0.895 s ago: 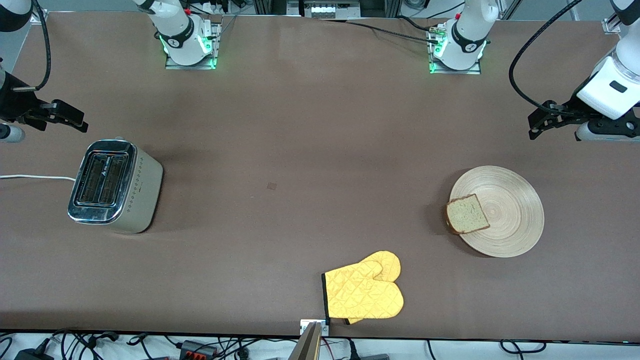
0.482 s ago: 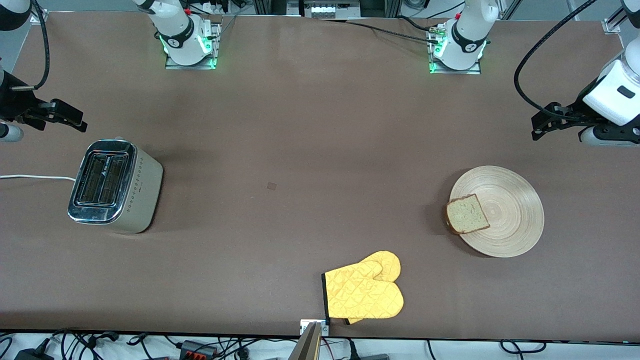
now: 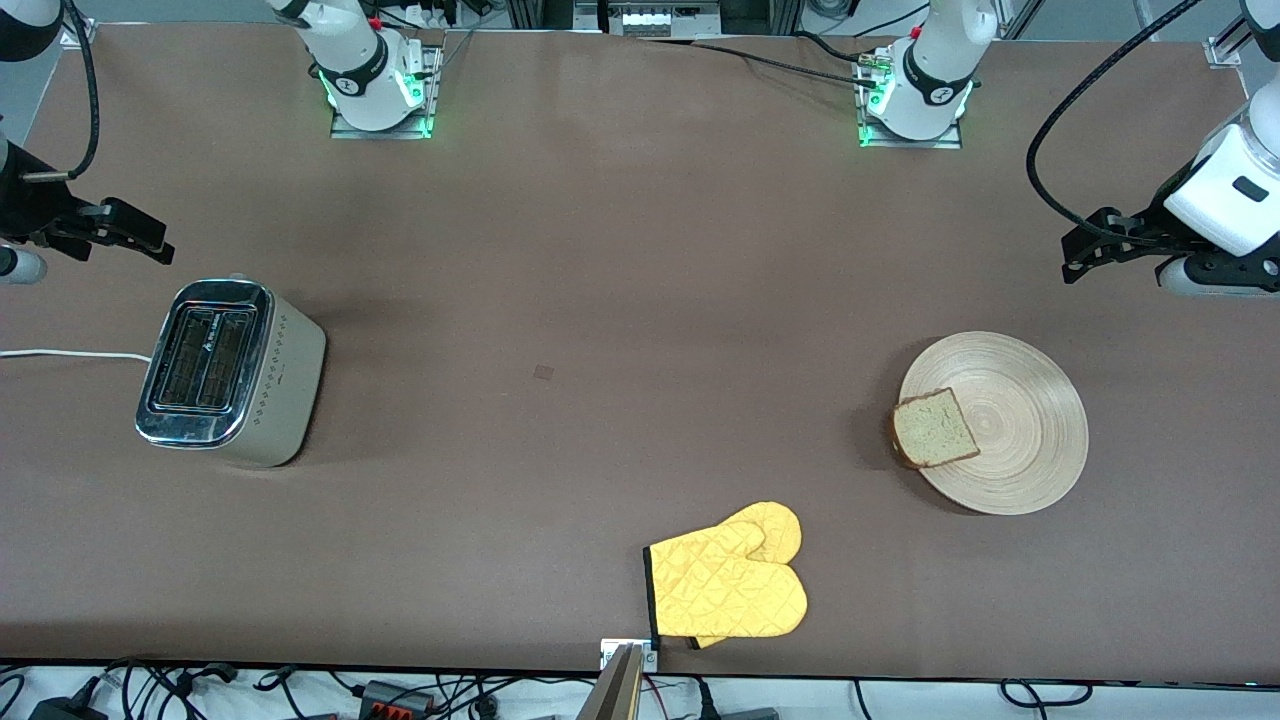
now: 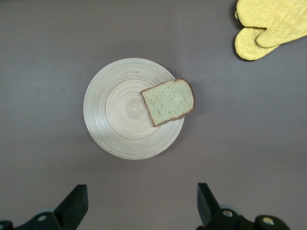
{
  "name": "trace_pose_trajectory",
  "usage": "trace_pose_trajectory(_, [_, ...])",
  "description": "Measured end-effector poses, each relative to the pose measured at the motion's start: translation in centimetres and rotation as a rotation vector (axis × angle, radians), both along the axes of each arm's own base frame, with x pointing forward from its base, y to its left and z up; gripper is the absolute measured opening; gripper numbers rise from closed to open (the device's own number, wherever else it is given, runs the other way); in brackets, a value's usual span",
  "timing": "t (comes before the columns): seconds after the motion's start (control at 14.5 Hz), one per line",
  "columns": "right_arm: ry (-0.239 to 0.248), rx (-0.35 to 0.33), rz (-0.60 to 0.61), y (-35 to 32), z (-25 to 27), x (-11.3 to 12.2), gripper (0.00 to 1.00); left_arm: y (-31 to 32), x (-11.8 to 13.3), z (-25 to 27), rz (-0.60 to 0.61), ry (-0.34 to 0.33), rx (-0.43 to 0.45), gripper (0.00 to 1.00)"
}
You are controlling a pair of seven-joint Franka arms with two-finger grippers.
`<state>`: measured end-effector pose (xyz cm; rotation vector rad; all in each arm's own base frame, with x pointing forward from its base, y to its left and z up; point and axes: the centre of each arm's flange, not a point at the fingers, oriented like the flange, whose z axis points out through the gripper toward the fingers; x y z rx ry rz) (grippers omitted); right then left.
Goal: Move plate and put bread in toaster
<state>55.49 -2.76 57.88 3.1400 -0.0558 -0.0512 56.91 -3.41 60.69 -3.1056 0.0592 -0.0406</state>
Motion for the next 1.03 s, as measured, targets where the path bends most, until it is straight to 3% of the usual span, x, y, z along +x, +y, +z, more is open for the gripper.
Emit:
trace_pose_trajectory(0.21, [-0.006,0.0,0.0,0.0,0.0,0.1,1.0,-0.2,-0.1,-0.5,-0.003,0.029,0.002,1.0])
trace_pose_trajectory(0.41, [-0.006,0.0,0.0,0.0,0.1,0.1,1.0,-0.2,0.3,-4.8,-0.002,0.187,0.007,1.0])
trace_pose_trajectory(0.55, [-0.005,0.0,0.0,0.0,0.0,0.1,1.0,0.1,0.9,-7.1,0.002,0.243,0.008,1.0])
trace_pose_trajectory(0.76, [-0.004,0.0,0.0,0.0,0.0,0.1,1.0,2.0,2.1,-10.3,0.032,0.3,0.004,1.0])
trace_pose_trajectory(1.03, [0.008,0.001,0.0,-0.1,-0.7,0.4,1.0,11.1,4.2,-13.5,0.088,0.323,-0.068,1.0])
